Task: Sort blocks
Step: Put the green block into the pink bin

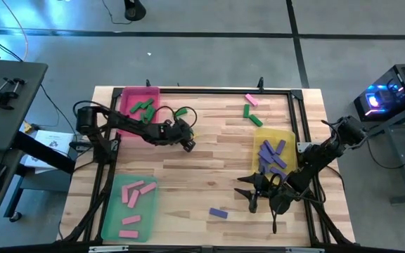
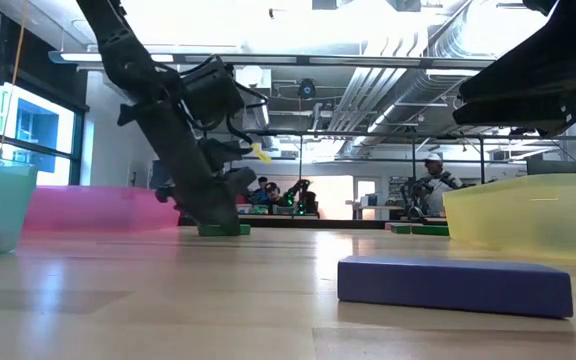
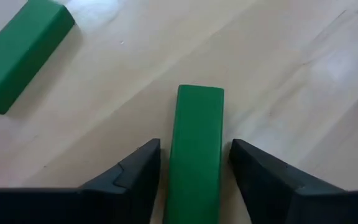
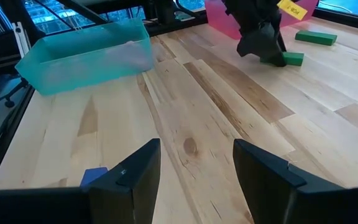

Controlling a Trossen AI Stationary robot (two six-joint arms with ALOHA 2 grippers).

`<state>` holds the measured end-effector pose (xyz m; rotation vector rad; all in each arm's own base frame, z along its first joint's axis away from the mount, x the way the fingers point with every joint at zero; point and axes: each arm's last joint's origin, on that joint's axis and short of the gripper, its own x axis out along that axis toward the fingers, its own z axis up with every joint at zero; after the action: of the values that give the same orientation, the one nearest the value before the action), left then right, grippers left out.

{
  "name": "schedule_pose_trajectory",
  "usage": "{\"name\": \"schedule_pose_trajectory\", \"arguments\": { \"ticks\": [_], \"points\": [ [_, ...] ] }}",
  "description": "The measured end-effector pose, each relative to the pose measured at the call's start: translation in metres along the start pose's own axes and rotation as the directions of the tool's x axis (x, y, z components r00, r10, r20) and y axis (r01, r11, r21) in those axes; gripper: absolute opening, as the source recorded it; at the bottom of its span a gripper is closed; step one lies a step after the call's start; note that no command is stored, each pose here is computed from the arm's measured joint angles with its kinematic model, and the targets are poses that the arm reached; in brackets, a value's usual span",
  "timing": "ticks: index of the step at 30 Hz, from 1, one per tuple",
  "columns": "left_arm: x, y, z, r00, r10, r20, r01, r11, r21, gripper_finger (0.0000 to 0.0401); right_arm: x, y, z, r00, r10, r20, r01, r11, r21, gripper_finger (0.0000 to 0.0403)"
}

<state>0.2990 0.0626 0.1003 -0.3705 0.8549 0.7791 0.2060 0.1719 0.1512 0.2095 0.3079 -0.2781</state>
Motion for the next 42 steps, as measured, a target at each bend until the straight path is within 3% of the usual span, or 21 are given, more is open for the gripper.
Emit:
{"name": "schedule_pose_trajectory", "arguments": {
  "ticks": [6,9,12,19,24,29,35,42],
  "points": [
    [-0.008,-0.002,0.003,0.999,-0.049,-0.004,0.049,0.999,0.018,0.0071,0.0,0.0,0.0,1.0,0.0,0.0,0.0,1.0,0.0,0.0188],
    [-0.023,-0.005,0.004,0.996,-0.088,-0.005,0.088,0.995,0.042,0.0071,0.0,0.0,0.0,1.0,0.0,0.0,0.0,1.0,0.0,0.0188],
    [-0.05,-0.006,0.016,0.992,-0.101,0.082,0.098,0.994,0.046,0.0071,0.0,0.0,0.0,1.0,0.0,0.0,0.0,1.0,0.001,0.0188],
    [-0.113,0.035,0.03,0.98,0.109,0.168,-0.112,0.994,0.007,0.0071,0.0,0.0,0.0,1.0,0.003,0.003,-0.003,1.0,0.007,0.0188],
    [-0.135,0.081,0.025,0.949,0.309,0.066,-0.303,0.949,-0.081,0.0071,0.0,0.0,0.001,1.0,0.0,0.005,0.0,1.0,0.007,0.0188],
    [-0.132,0.119,0.023,0.889,0.448,-0.091,-0.457,0.881,-0.125,0.0071,0.002,-0.001,0.002,1.0,-0.01,0.007,0.01,1.0,0.01,0.0188],
    [-0.109,0.147,0.031,0.86,0.471,-0.195,-0.5,0.854,-0.144,0.0071,0.004,-0.003,0.002,1.0,-0.016,0.006,0.016,1.0,0.013,0.0188],
    [-0.079,0.18,0.027,0.765,0.533,-0.361,-0.601,0.792,-0.105,0.0077,0.004,-0.003,0.002,1.0,-0.014,0.005,0.014,1.0,0.013,0.0188]
  ]
}}
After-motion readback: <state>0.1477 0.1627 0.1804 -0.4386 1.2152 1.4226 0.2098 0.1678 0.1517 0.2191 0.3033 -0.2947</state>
